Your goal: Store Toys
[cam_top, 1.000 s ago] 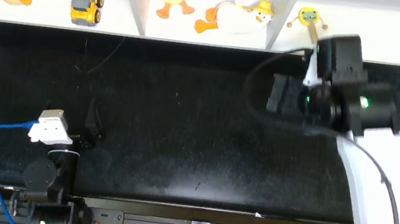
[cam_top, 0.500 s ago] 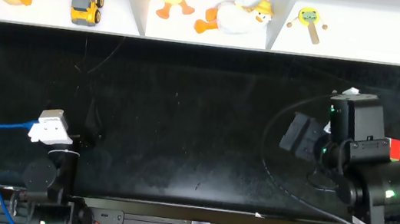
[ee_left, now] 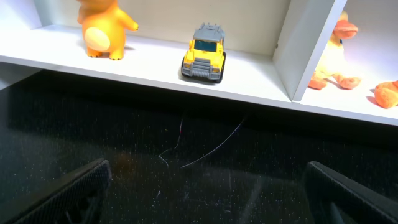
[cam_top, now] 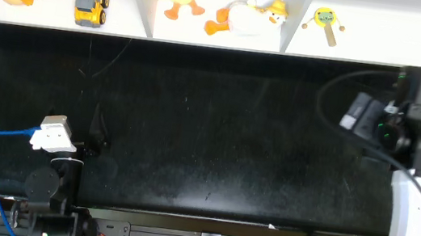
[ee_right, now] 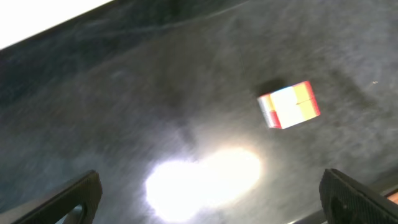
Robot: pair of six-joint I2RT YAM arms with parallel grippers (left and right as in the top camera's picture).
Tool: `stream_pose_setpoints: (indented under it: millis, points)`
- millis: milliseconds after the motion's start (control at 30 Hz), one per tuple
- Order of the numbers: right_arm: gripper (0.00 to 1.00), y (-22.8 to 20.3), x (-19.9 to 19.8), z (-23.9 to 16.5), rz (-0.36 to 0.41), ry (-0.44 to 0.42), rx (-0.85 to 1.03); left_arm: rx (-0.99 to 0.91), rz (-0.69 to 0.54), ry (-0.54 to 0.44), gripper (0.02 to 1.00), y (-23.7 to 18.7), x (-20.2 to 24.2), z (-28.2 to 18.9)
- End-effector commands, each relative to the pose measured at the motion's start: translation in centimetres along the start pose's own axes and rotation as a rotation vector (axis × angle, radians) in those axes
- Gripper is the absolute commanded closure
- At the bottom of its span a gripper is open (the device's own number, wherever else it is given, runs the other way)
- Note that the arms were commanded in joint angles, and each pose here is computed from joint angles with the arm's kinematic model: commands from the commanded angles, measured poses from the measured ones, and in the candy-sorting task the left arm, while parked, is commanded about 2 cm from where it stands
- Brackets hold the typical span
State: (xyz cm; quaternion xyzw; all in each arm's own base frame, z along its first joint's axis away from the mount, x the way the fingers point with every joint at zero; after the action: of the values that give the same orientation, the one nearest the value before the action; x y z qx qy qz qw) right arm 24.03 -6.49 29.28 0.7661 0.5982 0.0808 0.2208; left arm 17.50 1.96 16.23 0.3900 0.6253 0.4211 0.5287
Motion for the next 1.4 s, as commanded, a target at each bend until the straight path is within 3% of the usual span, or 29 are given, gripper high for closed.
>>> stream_pose_setpoints:
  millis: [33,200,300,467,700,833,1033,1233,1400]
  points:
    - [0.007,0.7,-3.0,1.3,-0.013,0.029,-0.006,-0.007,-0.004,-0.004,0.020,-0.1,0.0,0.0]
    - [0.007,0.1,-6.9,3.4,0.079,-0.006,0.064,-0.007,-0.004,-0.004,0.020,-0.1,0.0,0.0]
    - [0.007,0.2,-8.2,4.5,0.148,0.050,0.065,-0.007,-0.004,-0.004,0.020,-0.1,0.0,0.0]
    - [0.005,-0.2,-10.5,5.9,0.222,0.038,0.094,-0.007,-0.004,-0.004,0.020,-0.1,0.0,0.0]
    - [0.007,0.4,-10.9,7.4,0.050,0.107,0.068,-0.007,-0.004,-0.004,0.020,-0.1,0.0,0.0]
    - [0.005,-0.6,-10.9,9.2,-0.031,0.130,0.168,-0.007,-0.004,-0.004,0.020,-0.1,0.0,0.0]
    - [0.016,-2.0,-11.5,11.9,-0.038,0.105,0.328,-0.007,-0.004,-0.004,0.020,-0.1,0.0,0.0]
    - [0.005,-2.9,-12.9,13.4,-0.043,0.027,0.421,-0.007,-0.004,-0.004,0.023,-0.1,0.0,0.0]
    - [0.007,-3.9,-13.6,14.9,-0.020,0.041,0.479,-0.007,-0.004,-0.004,0.023,-0.1,0.0,0.0]
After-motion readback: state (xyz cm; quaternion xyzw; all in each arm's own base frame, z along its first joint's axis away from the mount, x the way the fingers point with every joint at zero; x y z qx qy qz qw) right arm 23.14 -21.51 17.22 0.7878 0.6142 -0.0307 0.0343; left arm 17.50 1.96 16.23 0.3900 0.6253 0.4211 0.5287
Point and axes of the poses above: each gripper's point midway between its finger pads, its own z axis out along the fingers, its own x axis along the line the jaws close on, y = z × x, the point moved 7 cm from there along -z, back along the fingers, and after that the axes turned 12 degrees about -z, right-handed, at the moved point
